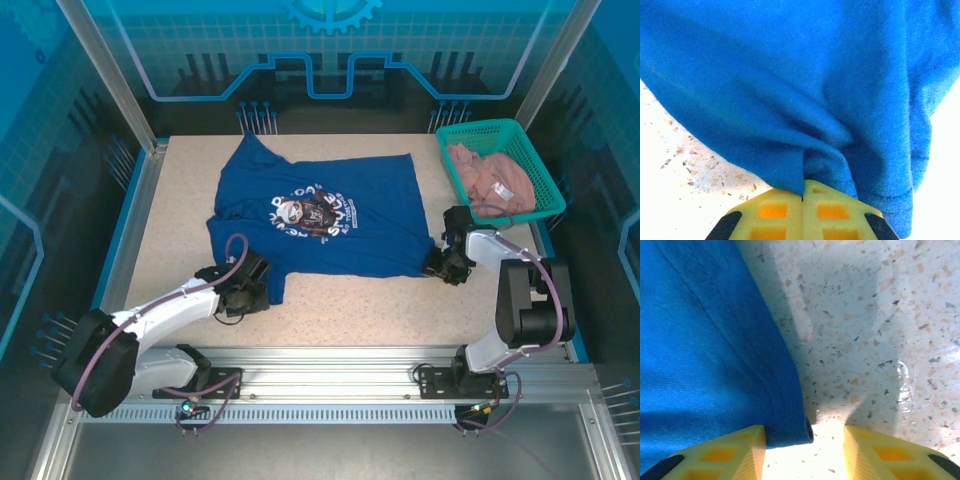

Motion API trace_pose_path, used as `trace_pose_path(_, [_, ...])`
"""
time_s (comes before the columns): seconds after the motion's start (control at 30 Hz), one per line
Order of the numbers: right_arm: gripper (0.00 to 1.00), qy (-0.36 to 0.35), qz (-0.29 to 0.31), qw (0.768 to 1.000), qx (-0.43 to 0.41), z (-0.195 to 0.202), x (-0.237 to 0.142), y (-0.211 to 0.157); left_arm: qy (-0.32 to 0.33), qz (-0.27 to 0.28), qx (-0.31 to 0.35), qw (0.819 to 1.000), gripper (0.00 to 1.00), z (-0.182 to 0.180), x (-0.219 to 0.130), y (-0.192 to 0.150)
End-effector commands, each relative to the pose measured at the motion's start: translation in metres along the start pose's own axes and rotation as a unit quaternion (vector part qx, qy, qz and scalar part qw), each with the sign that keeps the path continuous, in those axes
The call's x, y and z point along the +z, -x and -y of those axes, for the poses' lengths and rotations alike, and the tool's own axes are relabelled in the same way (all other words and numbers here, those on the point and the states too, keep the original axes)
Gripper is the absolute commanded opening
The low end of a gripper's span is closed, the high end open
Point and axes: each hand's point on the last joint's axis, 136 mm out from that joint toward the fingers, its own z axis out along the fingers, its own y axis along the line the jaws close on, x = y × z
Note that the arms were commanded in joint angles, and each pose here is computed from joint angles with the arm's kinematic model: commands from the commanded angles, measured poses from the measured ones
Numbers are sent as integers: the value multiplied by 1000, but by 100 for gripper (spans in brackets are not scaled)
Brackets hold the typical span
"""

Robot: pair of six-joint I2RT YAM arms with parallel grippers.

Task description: Fold the inside-out t-shirt

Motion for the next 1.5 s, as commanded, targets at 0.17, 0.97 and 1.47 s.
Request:
trace_pose_path(0.17, [22,19,4,1000,-17,-18,7,13,-8,3,12,1000,0,0,-5,-3])
trace_pose_path(0.97, [0,163,308,937,-14,-39,-169,33,-98,411,-69,904,0,-29,-195,102])
trace_pose_path(1.47, [0,204,618,757,-52,-13,-486,-46,-216,675,20,705,0,-28,-540,108])
